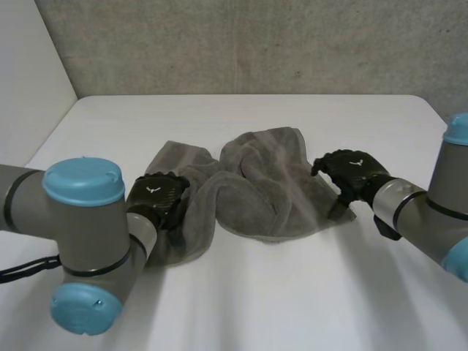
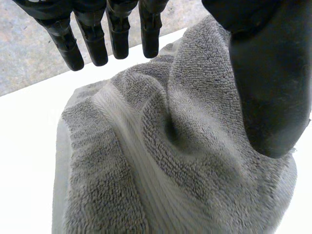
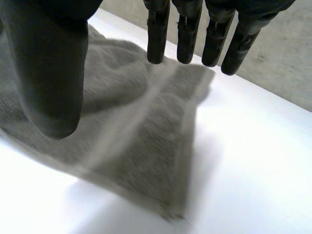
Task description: Fold the towel.
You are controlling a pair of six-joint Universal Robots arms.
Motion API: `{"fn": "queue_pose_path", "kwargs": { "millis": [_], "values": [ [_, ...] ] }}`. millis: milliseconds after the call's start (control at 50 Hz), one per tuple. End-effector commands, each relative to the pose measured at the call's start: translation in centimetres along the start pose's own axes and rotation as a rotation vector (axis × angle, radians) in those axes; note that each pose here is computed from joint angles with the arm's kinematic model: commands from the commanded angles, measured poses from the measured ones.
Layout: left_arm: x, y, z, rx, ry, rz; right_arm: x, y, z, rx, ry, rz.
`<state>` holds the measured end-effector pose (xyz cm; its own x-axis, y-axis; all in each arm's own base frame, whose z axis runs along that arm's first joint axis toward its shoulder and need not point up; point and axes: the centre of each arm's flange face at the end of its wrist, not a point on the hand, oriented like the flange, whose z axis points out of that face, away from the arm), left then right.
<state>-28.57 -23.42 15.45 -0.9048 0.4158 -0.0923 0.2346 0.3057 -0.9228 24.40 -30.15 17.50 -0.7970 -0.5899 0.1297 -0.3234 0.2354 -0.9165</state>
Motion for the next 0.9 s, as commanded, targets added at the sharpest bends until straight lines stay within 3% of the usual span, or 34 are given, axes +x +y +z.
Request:
{"fn": "queue_pose_path", "kwargs": {
  "millis": [20, 340, 900],
  "values": [
    [-0.4, 0.9, -1.1, -0.031, -0.003, 0.000, 1.8, 1.5, 0.3, -0.056, 0.036, -0.091],
    [-0.9, 1.2, -0.9, -0.041, -0.017, -0.005, 2.1, 4.6, 2.2, -0.119, -0.025, -0.138],
    [-1.0, 1.3, -1.0, -0.045, -0.018, -0.005, 2.7, 4.8, 4.0, -0.060, -0.013, -0.162]
  ]
}}
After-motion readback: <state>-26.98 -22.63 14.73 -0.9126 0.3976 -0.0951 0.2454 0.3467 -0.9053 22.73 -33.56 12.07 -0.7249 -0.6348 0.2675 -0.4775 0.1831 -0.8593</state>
